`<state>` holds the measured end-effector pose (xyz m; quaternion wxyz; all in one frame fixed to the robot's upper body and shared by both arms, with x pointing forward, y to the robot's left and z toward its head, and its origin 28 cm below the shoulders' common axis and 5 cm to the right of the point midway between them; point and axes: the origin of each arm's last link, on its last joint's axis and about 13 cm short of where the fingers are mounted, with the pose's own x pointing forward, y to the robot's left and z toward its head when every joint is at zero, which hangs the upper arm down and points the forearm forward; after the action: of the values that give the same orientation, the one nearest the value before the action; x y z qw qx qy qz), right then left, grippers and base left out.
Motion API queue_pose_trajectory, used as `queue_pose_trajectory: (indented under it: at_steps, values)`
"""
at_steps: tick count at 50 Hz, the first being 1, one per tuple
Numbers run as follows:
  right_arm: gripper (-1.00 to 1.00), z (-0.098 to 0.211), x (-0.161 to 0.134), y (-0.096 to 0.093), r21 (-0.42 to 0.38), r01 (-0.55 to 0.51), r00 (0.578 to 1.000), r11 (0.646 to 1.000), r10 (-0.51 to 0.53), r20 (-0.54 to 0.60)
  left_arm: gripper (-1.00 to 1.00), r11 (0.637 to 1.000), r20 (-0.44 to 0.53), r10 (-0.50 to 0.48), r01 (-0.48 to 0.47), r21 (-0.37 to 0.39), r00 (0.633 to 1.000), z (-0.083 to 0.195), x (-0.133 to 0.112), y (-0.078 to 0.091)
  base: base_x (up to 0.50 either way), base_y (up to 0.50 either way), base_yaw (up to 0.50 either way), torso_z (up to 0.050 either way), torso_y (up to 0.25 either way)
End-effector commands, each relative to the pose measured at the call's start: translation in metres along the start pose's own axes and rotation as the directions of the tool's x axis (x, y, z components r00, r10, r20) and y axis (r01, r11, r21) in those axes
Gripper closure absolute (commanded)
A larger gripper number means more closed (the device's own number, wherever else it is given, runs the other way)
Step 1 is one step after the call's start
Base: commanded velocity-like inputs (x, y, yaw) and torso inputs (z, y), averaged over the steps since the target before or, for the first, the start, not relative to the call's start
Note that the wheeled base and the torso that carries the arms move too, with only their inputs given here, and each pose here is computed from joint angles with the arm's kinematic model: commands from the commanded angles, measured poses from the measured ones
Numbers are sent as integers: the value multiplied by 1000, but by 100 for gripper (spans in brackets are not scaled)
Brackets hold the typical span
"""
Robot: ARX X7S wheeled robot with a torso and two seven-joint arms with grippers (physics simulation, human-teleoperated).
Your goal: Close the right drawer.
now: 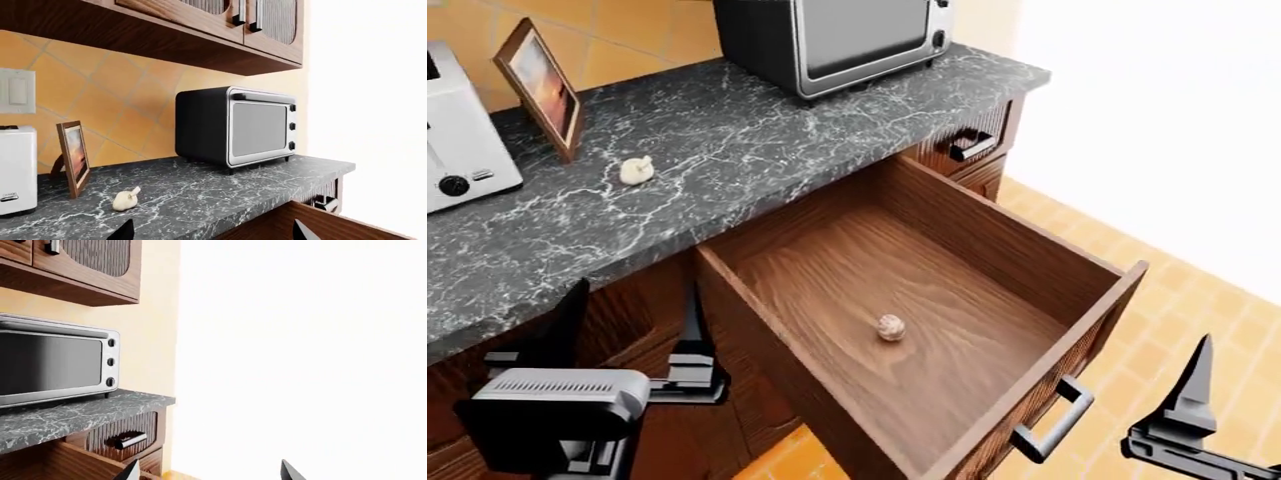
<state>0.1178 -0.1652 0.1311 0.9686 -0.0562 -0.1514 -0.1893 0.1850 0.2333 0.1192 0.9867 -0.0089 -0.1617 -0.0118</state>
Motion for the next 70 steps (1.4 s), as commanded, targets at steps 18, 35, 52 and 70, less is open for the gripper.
queue_pose_trajectory:
  at_steps: [18,35,52,70]
  values:
    - [-100,1,-4,-1,13,-13,1000,1000,13,24,-100,1000,-4,-5,5,-5,1000,-8,0,1,309,388,0,0,0]
    - [-100,-2,-5,-4,51,27,1000,998,-28,11,-100,1000,-3,-10,10,-7,1000,-5,-3,-1,400,-53,-85,0,0]
    - [-100,-9,-5,-4,54,-13,1000,998,14,-26,-100,1000,-2,-8,8,-5,1000,-5,-2,0,0,0,-500,0,0]
    - [-100,-11,-7,-5,59,-17,999,998,19,-31,-100,1000,5,-5,5,-5,1000,1,-4,-1,0,0,-500,0,0]
